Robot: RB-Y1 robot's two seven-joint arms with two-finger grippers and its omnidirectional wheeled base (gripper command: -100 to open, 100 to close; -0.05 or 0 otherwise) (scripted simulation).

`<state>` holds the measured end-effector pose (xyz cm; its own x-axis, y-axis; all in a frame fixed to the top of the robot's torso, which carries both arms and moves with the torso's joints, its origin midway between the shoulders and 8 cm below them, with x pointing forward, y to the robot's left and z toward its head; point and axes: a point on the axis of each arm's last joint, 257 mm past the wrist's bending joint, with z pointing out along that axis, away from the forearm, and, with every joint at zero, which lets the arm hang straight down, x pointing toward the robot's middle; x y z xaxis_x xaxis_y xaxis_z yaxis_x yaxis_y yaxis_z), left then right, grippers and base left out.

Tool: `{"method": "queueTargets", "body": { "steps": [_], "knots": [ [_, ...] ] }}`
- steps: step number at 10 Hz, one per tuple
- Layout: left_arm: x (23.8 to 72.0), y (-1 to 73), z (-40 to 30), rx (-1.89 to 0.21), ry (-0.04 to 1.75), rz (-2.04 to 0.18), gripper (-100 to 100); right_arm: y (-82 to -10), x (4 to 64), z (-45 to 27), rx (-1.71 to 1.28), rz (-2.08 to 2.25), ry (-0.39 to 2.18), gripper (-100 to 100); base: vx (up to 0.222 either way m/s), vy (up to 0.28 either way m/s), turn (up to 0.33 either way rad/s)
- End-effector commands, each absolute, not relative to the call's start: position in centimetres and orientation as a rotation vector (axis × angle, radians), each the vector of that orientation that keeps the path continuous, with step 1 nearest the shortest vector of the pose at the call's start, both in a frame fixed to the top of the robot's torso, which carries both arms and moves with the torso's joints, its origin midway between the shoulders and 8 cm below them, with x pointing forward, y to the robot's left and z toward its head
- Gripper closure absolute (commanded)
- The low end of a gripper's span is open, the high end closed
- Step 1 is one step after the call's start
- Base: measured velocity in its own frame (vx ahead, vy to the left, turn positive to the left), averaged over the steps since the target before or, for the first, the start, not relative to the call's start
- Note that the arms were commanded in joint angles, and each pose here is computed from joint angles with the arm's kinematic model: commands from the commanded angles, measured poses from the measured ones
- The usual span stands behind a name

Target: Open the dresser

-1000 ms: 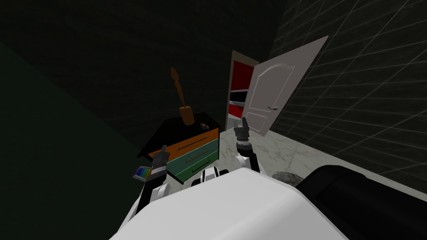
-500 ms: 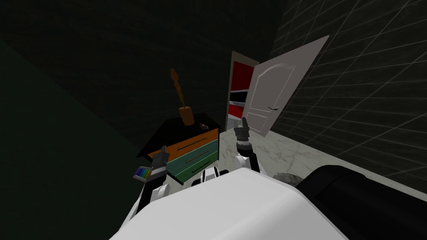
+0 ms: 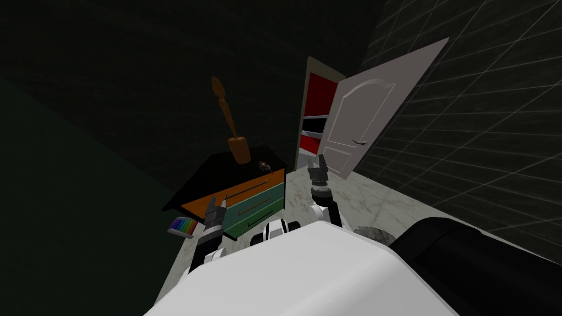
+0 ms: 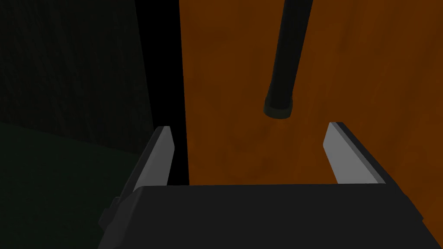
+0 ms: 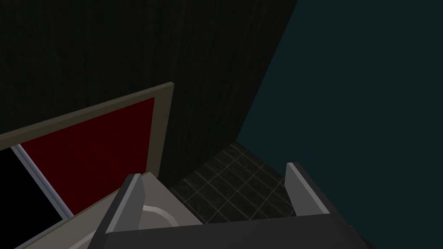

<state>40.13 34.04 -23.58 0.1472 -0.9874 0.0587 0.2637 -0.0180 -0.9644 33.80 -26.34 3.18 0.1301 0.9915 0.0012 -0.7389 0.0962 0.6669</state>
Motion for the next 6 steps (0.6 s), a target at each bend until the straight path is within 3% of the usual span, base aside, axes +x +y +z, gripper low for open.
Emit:
{"method": "queueTargets", "body": {
  "steps": [1, 6],
  "knots": [
    [40.1, 33.6, -25.6, -1.180, 0.849, -1.236, -100, -26.3, 33.8, 3.2, 0.598, 1.372, 0.523, 0, 0.008, -0.085, 0.026],
    [40.3, 33.0, -26.0, -1.236, 0.808, -1.244, -100, -26.3, 33.8, 3.2, 0.598, 1.371, 0.523, 0, 0.008, -0.039, 0.012]
  ]
}}
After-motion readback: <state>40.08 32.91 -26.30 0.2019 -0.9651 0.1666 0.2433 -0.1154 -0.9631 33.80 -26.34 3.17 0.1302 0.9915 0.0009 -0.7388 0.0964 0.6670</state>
